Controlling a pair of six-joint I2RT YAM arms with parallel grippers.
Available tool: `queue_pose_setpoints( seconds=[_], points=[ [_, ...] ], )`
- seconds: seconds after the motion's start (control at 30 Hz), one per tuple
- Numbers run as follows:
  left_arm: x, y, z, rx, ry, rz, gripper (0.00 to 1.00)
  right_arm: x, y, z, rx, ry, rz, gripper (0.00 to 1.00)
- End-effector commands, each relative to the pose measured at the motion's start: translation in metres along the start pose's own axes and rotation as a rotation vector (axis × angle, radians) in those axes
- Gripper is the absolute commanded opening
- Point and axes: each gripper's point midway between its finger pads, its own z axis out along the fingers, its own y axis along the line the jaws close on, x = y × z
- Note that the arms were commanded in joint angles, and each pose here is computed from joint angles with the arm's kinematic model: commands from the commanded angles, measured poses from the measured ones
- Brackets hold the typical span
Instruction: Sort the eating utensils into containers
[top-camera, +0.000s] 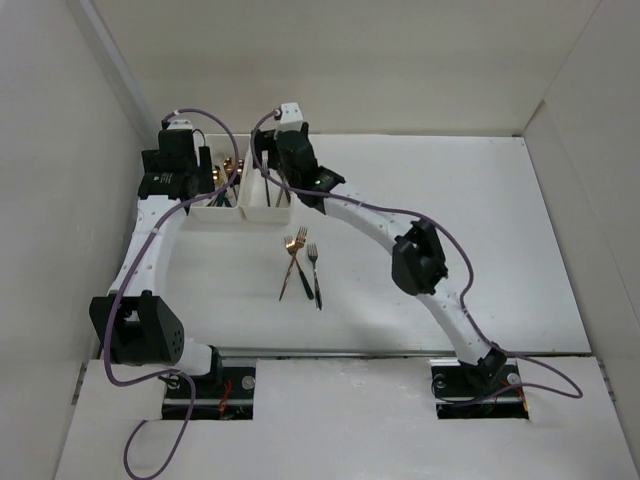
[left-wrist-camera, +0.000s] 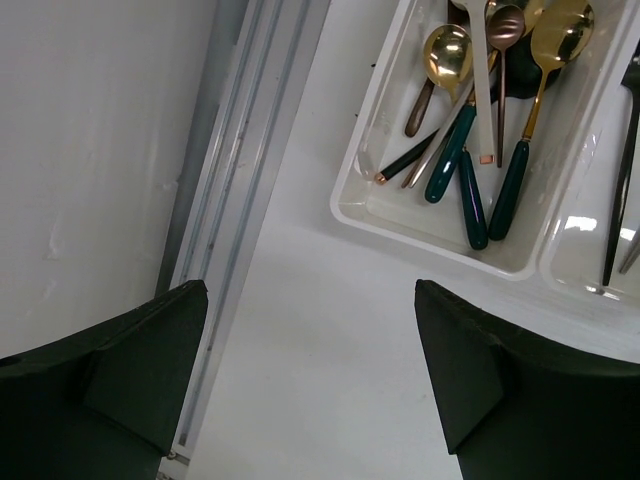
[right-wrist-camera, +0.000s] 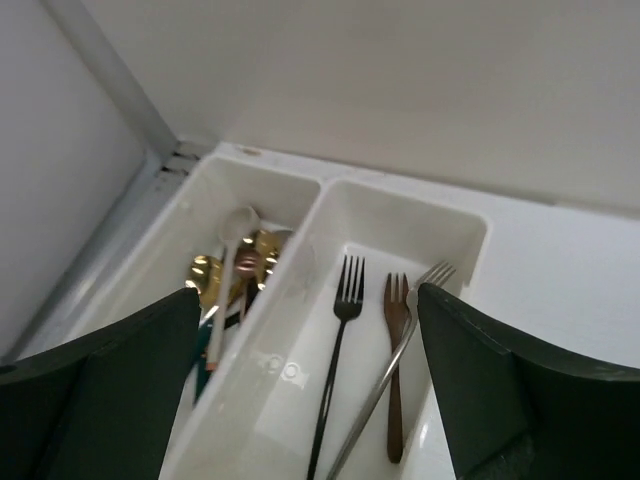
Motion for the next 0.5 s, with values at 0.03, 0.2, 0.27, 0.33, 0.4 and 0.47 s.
queue_pose_setpoints(
  seconds=[0.03, 0.2, 0.27, 0.33, 0.4, 0.47],
  points=[
    [-0.025, 0.005, -0.017, 0.008, -0.078, -0.025, 0.82, -0.102, 0.025, -0.074, -0.093, -0.079, -0.026, 0.95],
    [-0.027, 0.006, -0.020, 0.008, -0.087, -0.028, 0.82, -0.001, 0.008, -0.151, -0.104, 0.355, -0.069, 0.93],
    [-0.027, 0.006, -0.020, 0.008, -0.087, -0.028, 0.82, 0.068, -0.017, -0.186, -0.009, 0.619, -0.092, 0.73],
    [-0.027, 0.006, -0.020, 0.008, -0.087, -0.028, 0.82, 0.106, -0.026, -0.208, 0.073, 0.734, -0.044, 0.51],
    [-0.027, 0.004, -0.020, 0.018, -0.087, -0.028, 0.82, 0.139, -0.024, -0.231, 0.079, 0.794, -0.073, 0.48],
    [-0.027, 0.002, -0.020, 0.028, -0.087, -0.027, 0.82, 0.146, -0.017, -0.241, 0.079, 0.788, -0.049, 0.48]
  ],
)
